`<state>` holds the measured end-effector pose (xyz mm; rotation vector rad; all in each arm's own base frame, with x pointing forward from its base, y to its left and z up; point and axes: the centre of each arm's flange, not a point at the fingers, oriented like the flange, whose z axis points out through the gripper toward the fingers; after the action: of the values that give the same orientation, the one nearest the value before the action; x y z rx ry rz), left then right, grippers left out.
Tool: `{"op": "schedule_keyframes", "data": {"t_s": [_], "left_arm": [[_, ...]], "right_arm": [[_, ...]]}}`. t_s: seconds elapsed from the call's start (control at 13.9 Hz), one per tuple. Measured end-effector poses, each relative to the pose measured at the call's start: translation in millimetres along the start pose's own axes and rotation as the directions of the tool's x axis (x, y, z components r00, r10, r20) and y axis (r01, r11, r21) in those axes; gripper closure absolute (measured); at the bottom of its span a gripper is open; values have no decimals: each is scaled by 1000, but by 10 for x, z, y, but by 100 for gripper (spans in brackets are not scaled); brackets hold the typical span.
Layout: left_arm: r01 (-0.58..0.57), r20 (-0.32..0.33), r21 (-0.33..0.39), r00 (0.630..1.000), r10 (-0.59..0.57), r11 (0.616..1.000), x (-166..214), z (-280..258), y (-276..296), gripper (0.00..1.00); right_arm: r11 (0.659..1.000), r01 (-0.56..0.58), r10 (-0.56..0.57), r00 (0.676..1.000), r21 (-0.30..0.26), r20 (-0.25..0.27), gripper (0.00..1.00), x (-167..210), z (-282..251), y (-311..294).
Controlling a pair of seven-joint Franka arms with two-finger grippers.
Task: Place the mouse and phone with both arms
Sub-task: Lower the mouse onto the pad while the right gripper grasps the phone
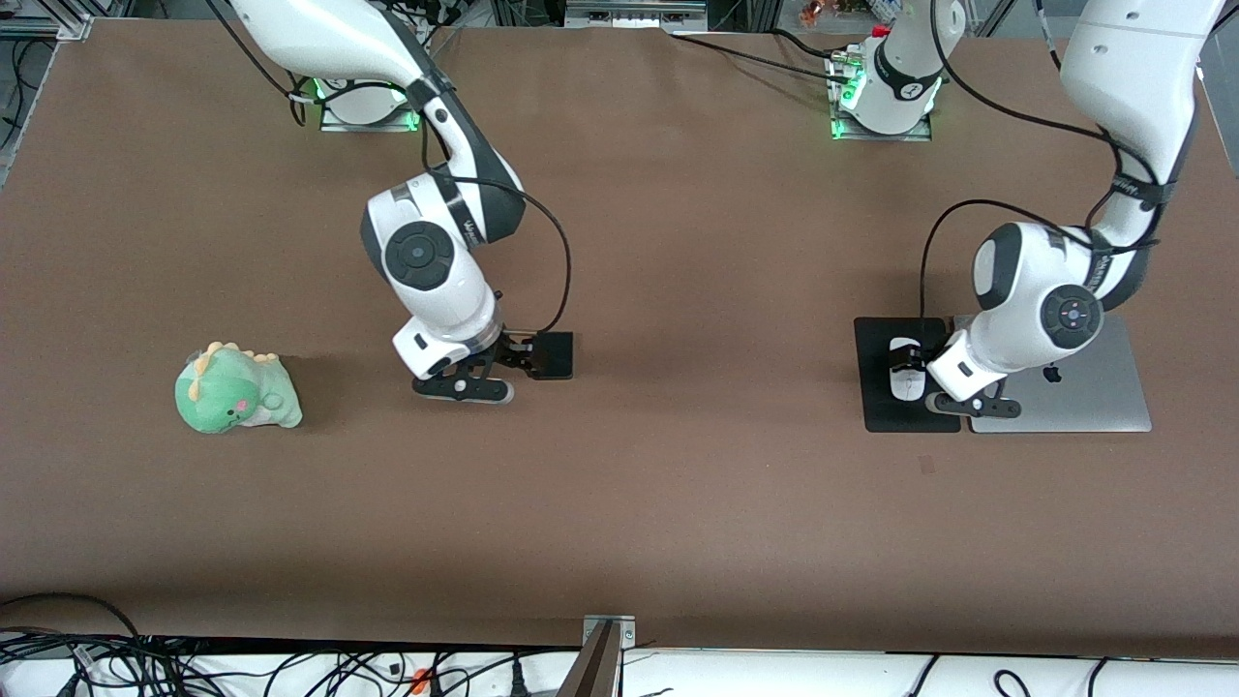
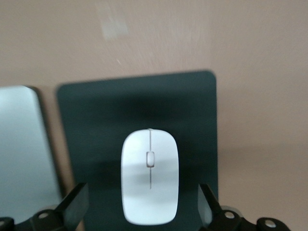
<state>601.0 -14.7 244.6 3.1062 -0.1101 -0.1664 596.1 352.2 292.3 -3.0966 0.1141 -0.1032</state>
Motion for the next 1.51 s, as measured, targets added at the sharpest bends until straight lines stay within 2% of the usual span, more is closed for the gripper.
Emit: {"op": "schedule_keyframes", "data": {"t_s": [0.22,0.43,0.79,1.01,1.29,1.51], "left_arm": [[5,-8,22,1000,-4,1000,142,-821,-59,0],[-53,-61,44,997,56,998,180,-1609,-108,0],[-70,-64,83,995,75,994,-354,-2979,65,0],[-92,-72,82,993,98,992,-550,-3368,262,0],[-87,-54,12,995,87,996,-671,-3468,338,0],[-70,-50,11,996,71,997,-765,-3556,347,0]], "right_arm": [[999,39,-39,999,14,-20,0,-182,291,-207],[997,70,-67,996,42,-66,0,-365,605,-324],[994,95,-90,992,53,-88,0,-608,989,-329],[993,106,-100,990,57,-95,0,-687,1058,-347],[992,110,-105,990,56,-98,0,-762,1183,-305],[992,115,-109,989,54,-97,0,-790,1204,-310]]}}
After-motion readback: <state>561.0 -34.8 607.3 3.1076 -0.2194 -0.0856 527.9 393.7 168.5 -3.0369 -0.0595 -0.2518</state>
